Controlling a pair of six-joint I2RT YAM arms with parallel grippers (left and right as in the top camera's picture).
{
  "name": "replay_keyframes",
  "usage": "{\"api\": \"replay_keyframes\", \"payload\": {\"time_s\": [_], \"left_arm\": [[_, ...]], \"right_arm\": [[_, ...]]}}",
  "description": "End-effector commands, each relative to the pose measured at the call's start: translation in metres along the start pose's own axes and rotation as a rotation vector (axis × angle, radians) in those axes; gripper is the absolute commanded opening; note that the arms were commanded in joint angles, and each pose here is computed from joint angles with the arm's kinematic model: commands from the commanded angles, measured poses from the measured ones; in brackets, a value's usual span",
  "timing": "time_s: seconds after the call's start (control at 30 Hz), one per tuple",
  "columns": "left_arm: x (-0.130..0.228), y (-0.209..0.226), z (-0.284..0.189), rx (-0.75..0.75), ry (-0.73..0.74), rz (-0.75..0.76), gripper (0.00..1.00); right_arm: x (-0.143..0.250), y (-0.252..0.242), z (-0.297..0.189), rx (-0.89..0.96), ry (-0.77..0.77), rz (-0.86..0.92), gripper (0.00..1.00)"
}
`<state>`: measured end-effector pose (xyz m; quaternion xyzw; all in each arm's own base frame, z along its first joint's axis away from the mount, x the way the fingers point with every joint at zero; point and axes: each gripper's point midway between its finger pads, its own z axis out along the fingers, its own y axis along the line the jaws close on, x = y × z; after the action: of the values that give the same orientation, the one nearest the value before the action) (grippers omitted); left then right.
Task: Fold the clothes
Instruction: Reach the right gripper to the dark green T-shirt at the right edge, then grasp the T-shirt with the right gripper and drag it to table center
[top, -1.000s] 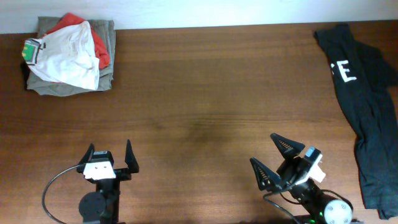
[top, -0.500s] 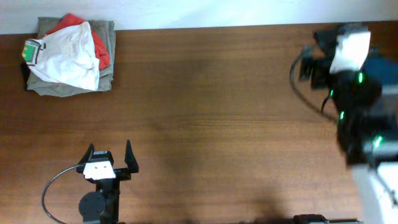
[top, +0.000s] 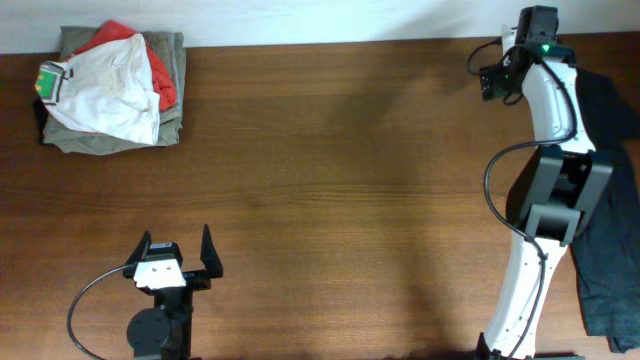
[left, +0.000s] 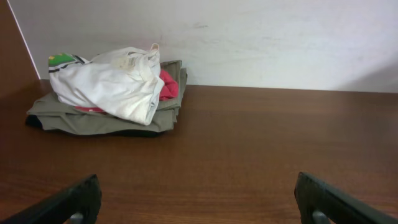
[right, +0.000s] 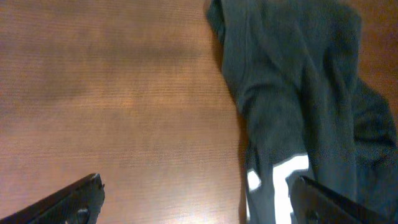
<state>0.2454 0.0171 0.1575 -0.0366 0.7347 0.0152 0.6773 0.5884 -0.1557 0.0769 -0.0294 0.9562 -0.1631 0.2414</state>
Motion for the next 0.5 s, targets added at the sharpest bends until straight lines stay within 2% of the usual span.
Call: {"api": "replay_keyframes", "payload": {"time_s": [0.0, 0.07, 0.13, 0.23, 0.47], "left_arm": [[0.003, -0.001, 0.000, 0.006, 0.003, -0.012, 0.99], [0.003, -0.001, 0.000, 0.006, 0.003, -0.012, 0.99], [0.003, -0.001, 0.000, 0.006, 0.003, -0.012, 0.99], [0.003, -0.001, 0.000, 0.006, 0.003, -0.012, 0.99], [0.003, -0.001, 0.000, 0.006, 0.004, -0.012, 0.99]], "right_arm": [[-0.035, -0.020, -0.001, 0.066, -0.129, 0.025, 0.99], [-0.040, -0.034, 0.008, 0.092, -0.171, 0.052, 0.99], [-0.034, -0.041, 0.021, 0.024, -0.187, 0.074, 0.98], [-0.018, -0.054, 0.038, 0.019, -0.163, 0.109, 0.94], [0.007, -0.048, 0.071, 0.004, -0.102, 0.125, 0.88]]}}
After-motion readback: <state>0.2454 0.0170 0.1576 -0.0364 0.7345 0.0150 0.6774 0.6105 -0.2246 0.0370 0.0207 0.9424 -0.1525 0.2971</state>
